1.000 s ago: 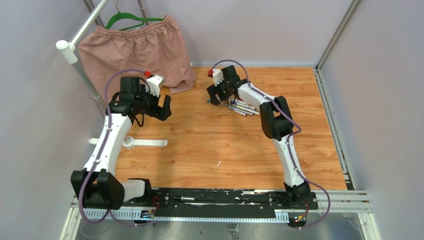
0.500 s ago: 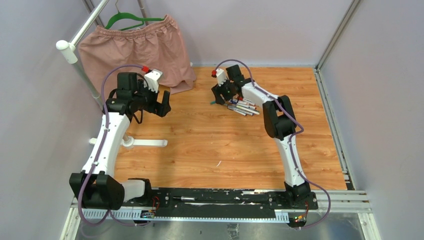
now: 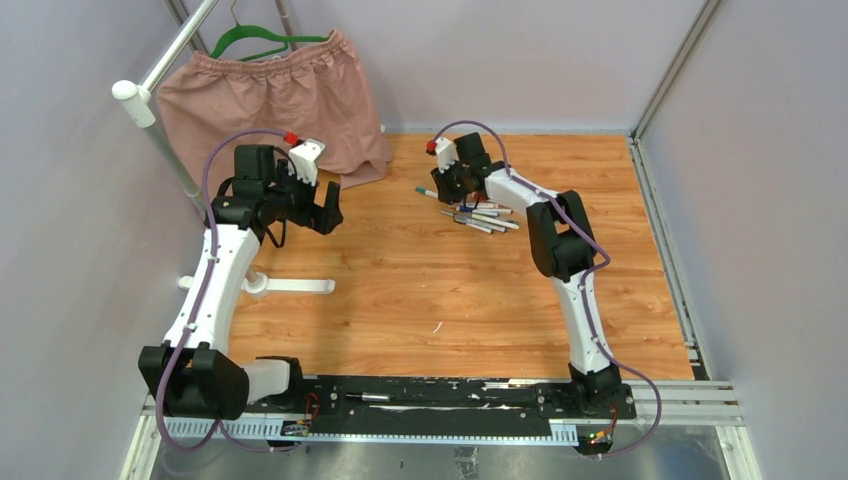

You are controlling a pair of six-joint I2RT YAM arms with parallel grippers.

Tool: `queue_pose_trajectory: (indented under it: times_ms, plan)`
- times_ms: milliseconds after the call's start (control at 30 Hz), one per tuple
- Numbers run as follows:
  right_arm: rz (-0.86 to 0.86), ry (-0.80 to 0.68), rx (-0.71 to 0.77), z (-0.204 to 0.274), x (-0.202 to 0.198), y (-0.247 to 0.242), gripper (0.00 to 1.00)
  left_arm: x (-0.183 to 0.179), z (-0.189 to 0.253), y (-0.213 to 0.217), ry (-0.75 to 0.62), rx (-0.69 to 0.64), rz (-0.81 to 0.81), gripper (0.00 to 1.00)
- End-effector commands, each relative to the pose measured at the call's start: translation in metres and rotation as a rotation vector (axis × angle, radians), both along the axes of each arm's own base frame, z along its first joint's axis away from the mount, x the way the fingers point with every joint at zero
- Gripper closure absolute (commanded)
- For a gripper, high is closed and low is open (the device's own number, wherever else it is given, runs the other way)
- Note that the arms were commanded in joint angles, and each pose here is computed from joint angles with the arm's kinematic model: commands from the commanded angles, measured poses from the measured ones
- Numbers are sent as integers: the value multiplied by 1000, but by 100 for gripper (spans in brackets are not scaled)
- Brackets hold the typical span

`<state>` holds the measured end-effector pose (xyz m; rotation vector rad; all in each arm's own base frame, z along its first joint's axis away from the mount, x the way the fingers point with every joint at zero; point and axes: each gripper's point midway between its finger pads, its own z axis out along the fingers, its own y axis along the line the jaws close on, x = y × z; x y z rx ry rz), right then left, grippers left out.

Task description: Open the pen caps

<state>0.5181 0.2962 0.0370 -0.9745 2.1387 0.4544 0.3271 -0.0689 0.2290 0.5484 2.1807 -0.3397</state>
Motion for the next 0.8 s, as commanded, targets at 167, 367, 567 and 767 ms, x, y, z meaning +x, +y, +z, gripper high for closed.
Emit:
queue_pose_trajectory:
  times_ms: [167, 367, 567, 767]
  plan:
    - [-3, 135, -16, -28, -46, 5, 94, -4, 13, -2, -18, -21, -4, 0]
    - [-6, 110, 54, -9, -41, 24, 100, -7, 7, -2, -4, -19, -12, 0]
    - [10, 72, 144, 36, -44, 34, 100, -11, 4, -7, -7, -19, -66, 0]
    - [54, 135, 259, 69, -85, 37, 100, -22, -20, -18, -19, 26, -242, 0]
